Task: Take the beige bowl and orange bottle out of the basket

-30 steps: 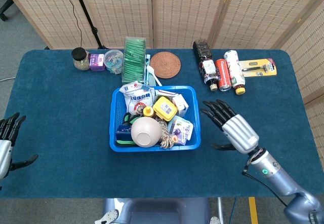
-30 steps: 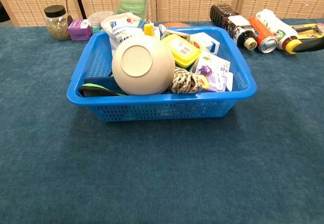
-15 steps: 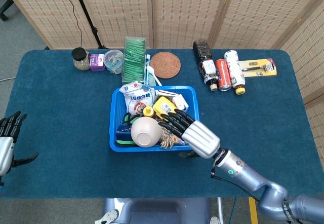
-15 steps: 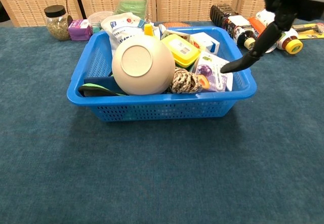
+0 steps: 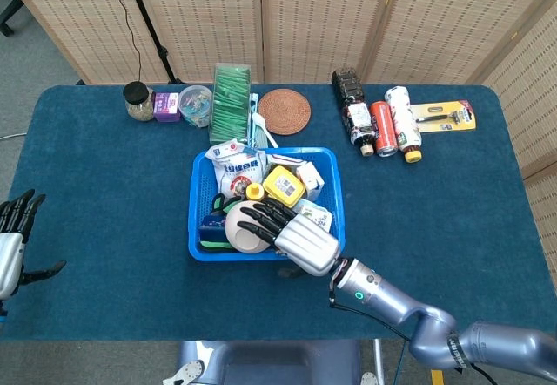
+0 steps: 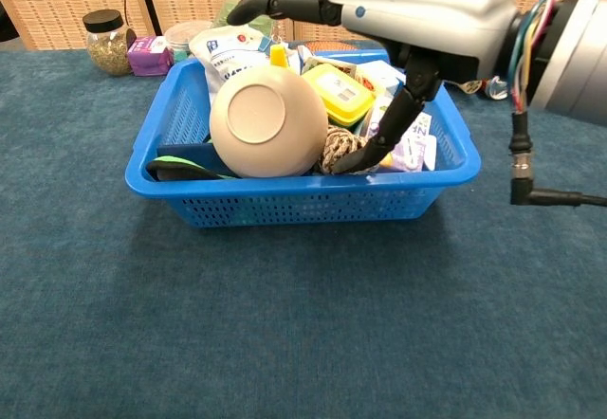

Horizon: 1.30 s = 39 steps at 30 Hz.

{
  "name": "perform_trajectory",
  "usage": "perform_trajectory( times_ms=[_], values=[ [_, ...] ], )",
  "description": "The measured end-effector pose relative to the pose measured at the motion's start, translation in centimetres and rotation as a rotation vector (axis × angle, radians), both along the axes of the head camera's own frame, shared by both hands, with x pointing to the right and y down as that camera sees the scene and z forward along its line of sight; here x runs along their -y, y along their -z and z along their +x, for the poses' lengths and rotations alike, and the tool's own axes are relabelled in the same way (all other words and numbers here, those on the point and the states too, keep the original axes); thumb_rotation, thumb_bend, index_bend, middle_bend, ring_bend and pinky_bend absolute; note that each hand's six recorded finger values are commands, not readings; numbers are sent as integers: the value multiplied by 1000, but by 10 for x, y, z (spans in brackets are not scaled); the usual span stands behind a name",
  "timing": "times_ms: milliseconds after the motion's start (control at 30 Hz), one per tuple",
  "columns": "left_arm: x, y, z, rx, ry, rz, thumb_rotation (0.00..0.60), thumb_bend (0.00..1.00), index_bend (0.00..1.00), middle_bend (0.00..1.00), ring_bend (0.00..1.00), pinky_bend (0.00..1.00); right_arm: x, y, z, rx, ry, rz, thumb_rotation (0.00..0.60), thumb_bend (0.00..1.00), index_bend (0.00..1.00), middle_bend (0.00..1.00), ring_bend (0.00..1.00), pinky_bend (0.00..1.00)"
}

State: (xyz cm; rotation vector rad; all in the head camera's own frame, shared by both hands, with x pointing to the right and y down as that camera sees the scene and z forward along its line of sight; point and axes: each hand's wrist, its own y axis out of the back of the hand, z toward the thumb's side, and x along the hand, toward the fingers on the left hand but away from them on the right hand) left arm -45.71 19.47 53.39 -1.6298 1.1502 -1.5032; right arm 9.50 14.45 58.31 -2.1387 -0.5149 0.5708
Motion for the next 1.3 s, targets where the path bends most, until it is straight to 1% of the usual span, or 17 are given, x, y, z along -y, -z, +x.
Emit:
perform_trajectory(
  times_ms=[200,467,967,1133,1300],
  values=[
    [-2,1,3,4,-17,-1,600,63,0,0,0,0,-4,-10,-21,-30,6,8,600,0,0,0,0,0],
    [-11,5,10,6,-55,-7,600,64,0,0,0,0,-2,-17,-38,-83,-14,28,600,0,0,0,0,0],
    [-18,17,10,-14,-62,28,600,63,0,0,0,0,13,-21,-47,-125,-63,45,600,0,0,0,0,2],
    [-18,18,9,-18,-62,33,600,64,0,0,0,0,14,-24,-49,-137,-63,56,600,0,0,0,0,41],
    [-18,19,7,-21,-56,35,600,63,0,0,0,0,14,-27,-50,-149,-62,65,600,0,11,0,4,154]
  ],
)
